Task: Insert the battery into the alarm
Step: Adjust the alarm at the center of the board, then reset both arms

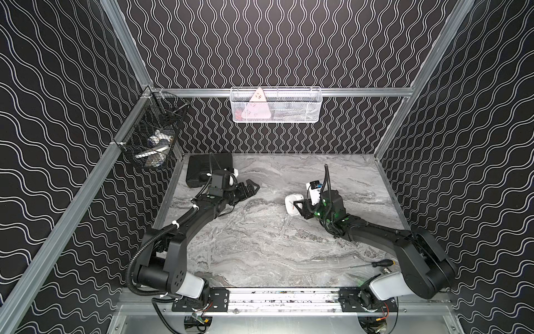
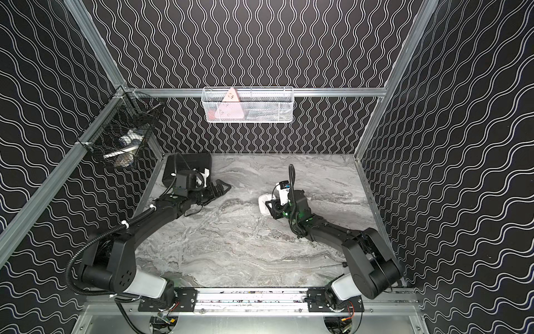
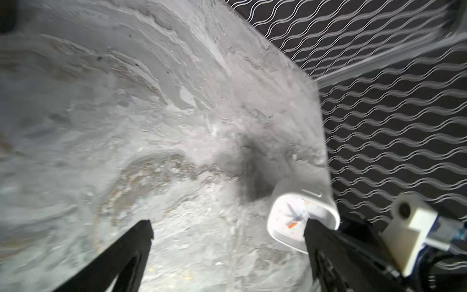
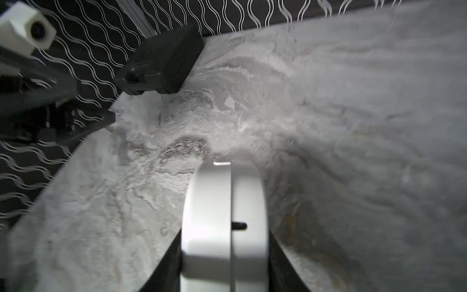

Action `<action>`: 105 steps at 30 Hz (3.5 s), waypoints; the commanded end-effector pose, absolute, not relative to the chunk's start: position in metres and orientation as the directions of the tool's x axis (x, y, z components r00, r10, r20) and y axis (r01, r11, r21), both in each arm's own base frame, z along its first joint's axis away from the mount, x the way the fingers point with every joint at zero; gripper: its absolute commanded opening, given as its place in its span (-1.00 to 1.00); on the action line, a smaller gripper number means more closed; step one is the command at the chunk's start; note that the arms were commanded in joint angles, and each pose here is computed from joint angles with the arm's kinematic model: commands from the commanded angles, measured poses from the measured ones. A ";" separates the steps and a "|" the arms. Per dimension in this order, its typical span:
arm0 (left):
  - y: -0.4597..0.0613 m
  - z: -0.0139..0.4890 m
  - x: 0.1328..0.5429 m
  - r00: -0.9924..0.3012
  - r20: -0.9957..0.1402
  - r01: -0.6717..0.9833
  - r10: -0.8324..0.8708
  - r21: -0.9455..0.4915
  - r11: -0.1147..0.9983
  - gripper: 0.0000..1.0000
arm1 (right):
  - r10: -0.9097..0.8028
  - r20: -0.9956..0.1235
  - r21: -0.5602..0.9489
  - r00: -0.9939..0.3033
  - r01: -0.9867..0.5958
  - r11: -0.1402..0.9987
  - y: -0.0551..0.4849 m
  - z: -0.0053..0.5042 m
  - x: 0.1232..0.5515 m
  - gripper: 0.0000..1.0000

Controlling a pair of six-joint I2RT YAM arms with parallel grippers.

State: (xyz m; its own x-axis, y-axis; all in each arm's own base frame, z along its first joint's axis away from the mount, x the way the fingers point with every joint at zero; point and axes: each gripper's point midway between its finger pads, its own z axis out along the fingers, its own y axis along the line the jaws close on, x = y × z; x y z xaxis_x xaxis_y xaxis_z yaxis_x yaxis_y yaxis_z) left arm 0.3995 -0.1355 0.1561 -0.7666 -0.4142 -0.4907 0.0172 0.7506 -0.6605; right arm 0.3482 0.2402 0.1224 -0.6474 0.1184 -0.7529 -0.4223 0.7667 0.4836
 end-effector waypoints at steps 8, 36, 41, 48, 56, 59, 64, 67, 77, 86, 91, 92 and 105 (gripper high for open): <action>-0.126 0.149 0.385 -0.729 -0.659 0.168 -0.185 -0.434 0.885 0.98 | 0.421 -0.245 0.908 -0.873 -0.055 0.416 0.269 0.092 0.342 -0.45; -0.062 0.143 0.386 -0.530 -0.826 -0.057 -0.194 -0.194 0.979 0.98 | 0.313 -0.438 0.559 -0.843 0.017 0.829 0.180 0.067 0.333 0.99; -0.033 0.151 0.380 -0.382 -0.922 -0.103 -0.066 -0.028 0.994 0.98 | 0.254 -0.691 0.352 -0.677 -0.008 0.936 0.129 0.108 0.349 0.98; -0.010 0.136 0.375 -0.297 -0.947 -0.136 0.119 0.166 0.977 0.98 | 0.188 -0.927 0.138 -0.325 0.172 0.975 0.029 0.172 0.368 0.98; -0.009 0.116 0.383 -0.275 -0.956 -0.128 0.100 0.139 0.982 0.98 | 0.169 -0.959 0.087 -0.225 0.336 0.938 -0.030 0.145 0.362 0.98; -0.005 0.098 0.387 -0.273 -0.959 -0.126 0.073 0.111 0.986 0.98 | 0.188 -0.960 0.107 -0.209 0.347 0.932 -0.043 0.138 0.368 0.98; 0.009 0.081 0.390 -0.311 -0.950 -0.150 0.016 0.065 0.987 0.98 | 0.246 -0.949 0.163 -0.200 0.357 0.920 -0.061 0.120 0.376 0.98; 0.017 0.078 0.393 -0.322 -0.947 -0.186 -0.010 0.054 0.981 0.98 | 0.297 -0.928 0.208 -0.227 0.347 0.915 -0.068 0.101 0.380 0.98; 0.019 0.080 0.394 -0.313 -0.950 -0.194 -0.004 0.060 0.979 0.98 | 0.234 -0.934 0.200 -0.269 0.147 0.969 -0.039 0.079 0.399 0.98; 0.019 0.081 0.394 -0.310 -0.951 -0.195 -0.003 0.060 0.979 0.98 | 0.217 -0.916 0.156 -0.338 0.198 0.968 -0.041 0.073 0.401 0.98; 0.018 0.081 0.394 -0.309 -0.951 -0.194 -0.003 0.060 0.979 0.98 | 0.213 -0.919 0.154 -0.331 0.195 0.969 -0.040 0.073 0.401 0.99; 0.018 0.080 0.394 -0.312 -0.950 -0.194 -0.003 0.060 0.979 0.98 | 0.211 -0.922 0.154 -0.325 0.194 0.969 -0.040 0.074 0.401 0.98; 0.019 0.081 0.394 -0.310 -0.951 -0.195 -0.003 0.060 0.979 0.98 | 0.197 -0.921 0.137 -0.335 0.193 0.972 -0.039 0.073 0.404 0.98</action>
